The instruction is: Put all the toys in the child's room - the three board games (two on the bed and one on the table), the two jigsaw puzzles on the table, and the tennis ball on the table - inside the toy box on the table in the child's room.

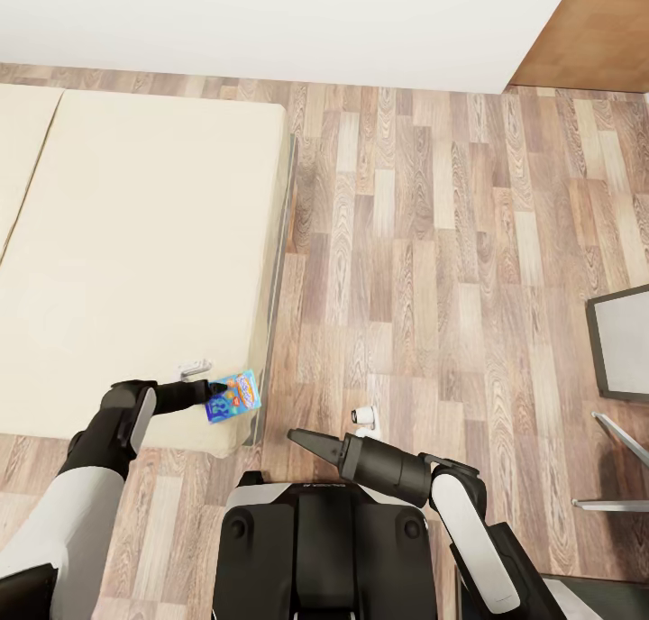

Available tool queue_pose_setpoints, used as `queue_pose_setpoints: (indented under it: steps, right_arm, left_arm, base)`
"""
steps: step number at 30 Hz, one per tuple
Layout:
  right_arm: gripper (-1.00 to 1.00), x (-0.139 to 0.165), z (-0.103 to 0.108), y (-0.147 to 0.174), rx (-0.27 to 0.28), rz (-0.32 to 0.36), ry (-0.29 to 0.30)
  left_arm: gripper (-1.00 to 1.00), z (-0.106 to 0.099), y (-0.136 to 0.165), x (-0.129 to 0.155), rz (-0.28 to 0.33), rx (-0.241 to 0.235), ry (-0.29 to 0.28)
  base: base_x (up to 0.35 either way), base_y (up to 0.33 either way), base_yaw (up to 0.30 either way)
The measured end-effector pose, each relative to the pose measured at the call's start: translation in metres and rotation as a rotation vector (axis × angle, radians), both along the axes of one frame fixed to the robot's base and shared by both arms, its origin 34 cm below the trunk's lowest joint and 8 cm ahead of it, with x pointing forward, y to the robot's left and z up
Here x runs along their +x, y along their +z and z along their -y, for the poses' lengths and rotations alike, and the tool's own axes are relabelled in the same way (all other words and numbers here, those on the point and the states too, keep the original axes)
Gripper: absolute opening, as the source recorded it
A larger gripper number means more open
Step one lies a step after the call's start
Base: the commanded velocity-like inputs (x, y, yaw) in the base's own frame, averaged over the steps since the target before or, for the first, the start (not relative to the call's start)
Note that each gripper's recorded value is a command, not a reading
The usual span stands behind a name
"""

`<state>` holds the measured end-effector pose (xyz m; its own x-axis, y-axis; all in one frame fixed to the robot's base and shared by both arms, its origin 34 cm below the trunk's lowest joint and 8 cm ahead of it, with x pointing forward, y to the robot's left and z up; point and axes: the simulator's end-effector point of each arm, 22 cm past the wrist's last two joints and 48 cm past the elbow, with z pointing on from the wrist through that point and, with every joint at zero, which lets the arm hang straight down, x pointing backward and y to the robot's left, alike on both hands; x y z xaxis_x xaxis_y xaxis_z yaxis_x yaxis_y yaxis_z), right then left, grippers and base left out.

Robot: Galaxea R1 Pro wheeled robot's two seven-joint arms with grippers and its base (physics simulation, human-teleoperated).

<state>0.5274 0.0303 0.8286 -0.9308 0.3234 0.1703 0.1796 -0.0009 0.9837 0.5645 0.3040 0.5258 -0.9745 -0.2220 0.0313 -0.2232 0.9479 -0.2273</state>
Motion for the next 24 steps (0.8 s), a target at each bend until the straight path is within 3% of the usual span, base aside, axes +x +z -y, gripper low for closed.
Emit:
queue_pose_setpoints:
  steps: [12,14,16,24]
  right_arm:
    - [1.0,0.0,0.0,0.0,0.0,0.0,0.0]
    - [1.0,0.0,0.0,0.0,0.0,0.0,0.0]
    - [1.0,0.0,0.0,0.0,-0.002,-0.001,0.0]
    - [1.0,0.0,0.0,0.0,-0.001,-0.001,0.0]
  left_arm:
    - [1.0,-0.045,0.006,0.003,0.01,0.056,0.042]
    - [1.0,-0.053,0.008,0.005,0.019,0.062,0.059]
    - [1.0,-0.071,0.014,0.012,0.045,0.075,0.11]
    - [1.0,-0.089,0.029,0.033,0.099,0.101,0.127]
  base:
    - [0.0,0.0,0.0]
    - [0.0,0.0,0.0]
    - [0.0,0.0,0.0]
    - [0.0,0.0,0.0]
